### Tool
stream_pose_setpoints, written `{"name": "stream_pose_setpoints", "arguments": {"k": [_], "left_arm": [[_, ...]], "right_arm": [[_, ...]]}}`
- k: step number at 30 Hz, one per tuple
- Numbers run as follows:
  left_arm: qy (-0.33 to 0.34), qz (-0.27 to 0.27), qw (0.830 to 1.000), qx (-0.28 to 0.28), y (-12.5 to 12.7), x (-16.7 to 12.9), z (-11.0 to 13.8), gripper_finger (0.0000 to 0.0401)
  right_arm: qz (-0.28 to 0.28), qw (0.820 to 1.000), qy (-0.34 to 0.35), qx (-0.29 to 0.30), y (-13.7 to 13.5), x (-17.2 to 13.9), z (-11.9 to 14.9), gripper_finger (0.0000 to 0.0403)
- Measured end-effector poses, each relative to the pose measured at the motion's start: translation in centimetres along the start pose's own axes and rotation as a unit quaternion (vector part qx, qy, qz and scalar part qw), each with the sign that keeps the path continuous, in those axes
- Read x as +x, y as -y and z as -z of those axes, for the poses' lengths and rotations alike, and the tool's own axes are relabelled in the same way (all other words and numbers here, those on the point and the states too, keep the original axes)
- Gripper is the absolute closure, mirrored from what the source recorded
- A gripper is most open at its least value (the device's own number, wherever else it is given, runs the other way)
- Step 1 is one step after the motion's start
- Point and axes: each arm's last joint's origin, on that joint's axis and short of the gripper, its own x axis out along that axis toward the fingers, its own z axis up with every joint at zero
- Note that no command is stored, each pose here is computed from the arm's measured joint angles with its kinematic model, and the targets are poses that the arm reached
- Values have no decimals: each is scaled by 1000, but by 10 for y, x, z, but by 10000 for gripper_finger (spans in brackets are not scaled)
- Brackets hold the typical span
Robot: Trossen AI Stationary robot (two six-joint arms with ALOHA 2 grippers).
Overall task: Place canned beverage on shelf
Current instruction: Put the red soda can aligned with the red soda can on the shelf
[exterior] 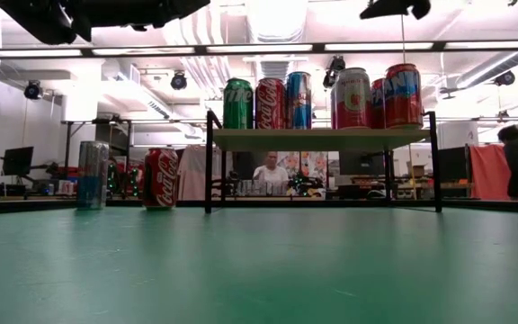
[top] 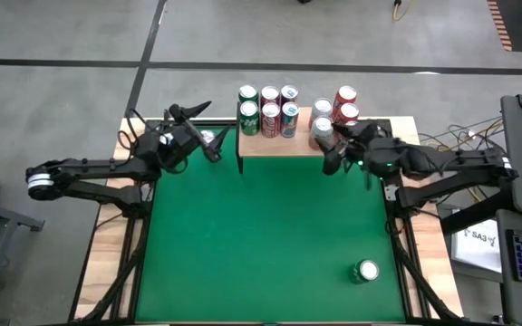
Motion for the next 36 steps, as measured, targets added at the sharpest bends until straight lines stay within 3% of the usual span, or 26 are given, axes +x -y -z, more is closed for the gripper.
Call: {"name": "stream_pose_setpoints", "arguments": {"k": [5, 10, 15, 21, 24, 36], "left_arm": [[10, 2, 1000, -5, -1, -3, -6, 23], [10, 1, 1000, 4, -2, -4, -7, 23], [10, 1, 1000, 18, -2, -4, -7, 23], [12, -1, 1000, 18, -3, -5, -9, 23], [15, -2, 1000, 16, -4, -5, -10, 23], [13, -1, 1000, 16, -4, -6, -10, 23]], "right_arm": [[29, 994, -98, -33, -15, 12, -6, 97], [106, 972, -207, -42, -17, 12, -12, 144], [171, 942, -285, -51, -13, 7, -12, 235], [157, 904, -394, -52, -8, 0, -2, 356], [150, 900, -408, -35, -2, -7, -3, 388], [201, 910, -363, 18, 34, -21, -3, 394]]}}
